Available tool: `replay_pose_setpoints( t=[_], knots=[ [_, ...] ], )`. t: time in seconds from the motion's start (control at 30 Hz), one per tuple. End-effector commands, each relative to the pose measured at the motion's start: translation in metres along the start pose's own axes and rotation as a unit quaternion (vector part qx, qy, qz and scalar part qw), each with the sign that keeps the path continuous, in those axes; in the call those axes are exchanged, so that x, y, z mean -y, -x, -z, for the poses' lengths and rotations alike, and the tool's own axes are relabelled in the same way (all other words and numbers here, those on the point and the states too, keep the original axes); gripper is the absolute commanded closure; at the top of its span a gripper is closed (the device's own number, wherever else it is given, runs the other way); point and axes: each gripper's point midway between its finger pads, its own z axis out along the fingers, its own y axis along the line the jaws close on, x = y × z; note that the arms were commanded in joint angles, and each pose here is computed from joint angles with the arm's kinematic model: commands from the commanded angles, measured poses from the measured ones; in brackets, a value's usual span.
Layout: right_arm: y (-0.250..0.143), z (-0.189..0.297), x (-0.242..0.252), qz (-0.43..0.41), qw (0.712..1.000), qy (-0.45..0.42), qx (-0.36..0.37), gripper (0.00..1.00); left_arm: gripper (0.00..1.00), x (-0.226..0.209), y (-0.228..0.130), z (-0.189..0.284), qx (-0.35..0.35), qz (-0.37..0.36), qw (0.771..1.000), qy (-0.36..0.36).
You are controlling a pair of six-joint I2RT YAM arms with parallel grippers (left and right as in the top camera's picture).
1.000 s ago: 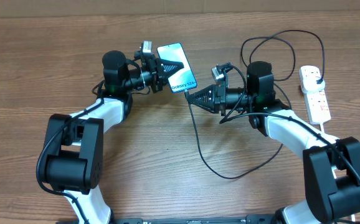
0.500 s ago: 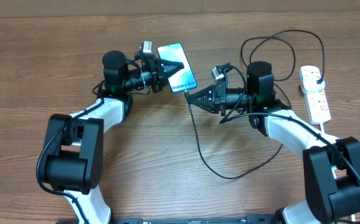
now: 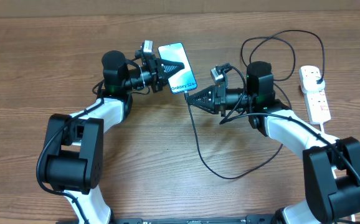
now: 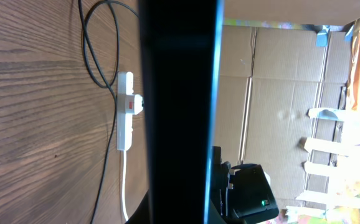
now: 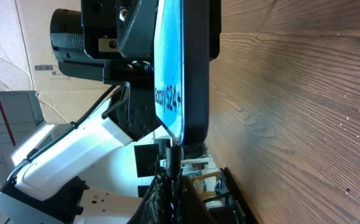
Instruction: Plug charger to phone and switch on socket
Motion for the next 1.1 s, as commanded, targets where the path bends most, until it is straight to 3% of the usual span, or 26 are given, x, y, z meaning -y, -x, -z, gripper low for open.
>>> replay_pose_setpoints(
  t=[0.0,1.07],
  knots=[
    [0.011,0.003,-0.002,0.013,0.999,-0.012,0.036,0.96,0.96,0.008,-0.029,-0.005,-0.075,-0.017,0.997,-0.01],
    [0.018,0.004,0.002,0.024,0.998,-0.024,0.057,0.96,0.96,0.009,-0.049,-0.001,-0.134,-0.037,0.99,-0.017]
  ],
)
